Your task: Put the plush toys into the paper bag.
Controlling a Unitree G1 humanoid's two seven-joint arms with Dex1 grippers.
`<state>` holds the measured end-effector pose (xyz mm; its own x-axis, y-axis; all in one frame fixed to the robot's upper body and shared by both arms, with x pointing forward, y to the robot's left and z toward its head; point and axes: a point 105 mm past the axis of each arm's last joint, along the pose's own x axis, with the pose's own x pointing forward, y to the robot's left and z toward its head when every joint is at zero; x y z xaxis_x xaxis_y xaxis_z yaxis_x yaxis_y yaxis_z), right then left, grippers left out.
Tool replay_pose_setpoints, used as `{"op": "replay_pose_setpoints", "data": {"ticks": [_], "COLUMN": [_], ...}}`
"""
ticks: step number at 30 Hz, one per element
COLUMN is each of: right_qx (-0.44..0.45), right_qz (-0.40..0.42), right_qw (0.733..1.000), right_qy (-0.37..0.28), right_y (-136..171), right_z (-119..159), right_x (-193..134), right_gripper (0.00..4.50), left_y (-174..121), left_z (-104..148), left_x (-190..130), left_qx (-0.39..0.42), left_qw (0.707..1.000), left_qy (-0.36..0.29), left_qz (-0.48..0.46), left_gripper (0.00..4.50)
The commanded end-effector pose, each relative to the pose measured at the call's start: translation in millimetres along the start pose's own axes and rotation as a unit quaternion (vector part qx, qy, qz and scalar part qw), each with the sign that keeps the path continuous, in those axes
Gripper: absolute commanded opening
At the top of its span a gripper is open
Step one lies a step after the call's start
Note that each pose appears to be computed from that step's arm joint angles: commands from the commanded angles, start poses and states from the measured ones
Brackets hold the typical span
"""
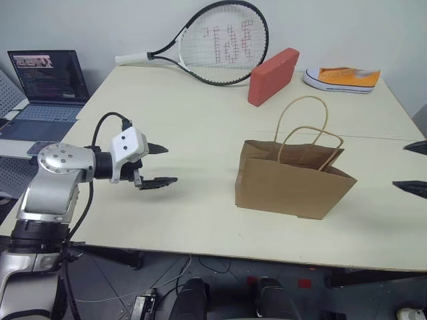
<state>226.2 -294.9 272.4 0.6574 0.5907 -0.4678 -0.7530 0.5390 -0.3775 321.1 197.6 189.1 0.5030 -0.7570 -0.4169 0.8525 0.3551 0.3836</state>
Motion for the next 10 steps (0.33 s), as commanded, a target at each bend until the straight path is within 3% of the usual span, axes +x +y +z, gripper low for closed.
{"op": "replay_pose_setpoints", "data": {"ticks": [1, 10], "right_qx": [-0.016, -0.018], "right_qz": [0.004, 0.014], "right_qw": [1.0, 1.0], "right_qy": [0.003, 0.003], "right_y": [-4.3, -5.1], "right_z": [1.5, -1.8], "right_x": [-2.4, 2.6], "right_gripper": [4.19, 4.19], "left_y": [6.8, 10.8], "left_z": [16.7, 17.1], "left_x": [-9.4, -10.5], "left_qx": [0.007, -0.005], "left_qw": [0.999, 1.0], "left_qy": [-0.019, -0.022], "left_qz": [0.024, 0.013], "left_gripper": [4.46, 4.46]}}
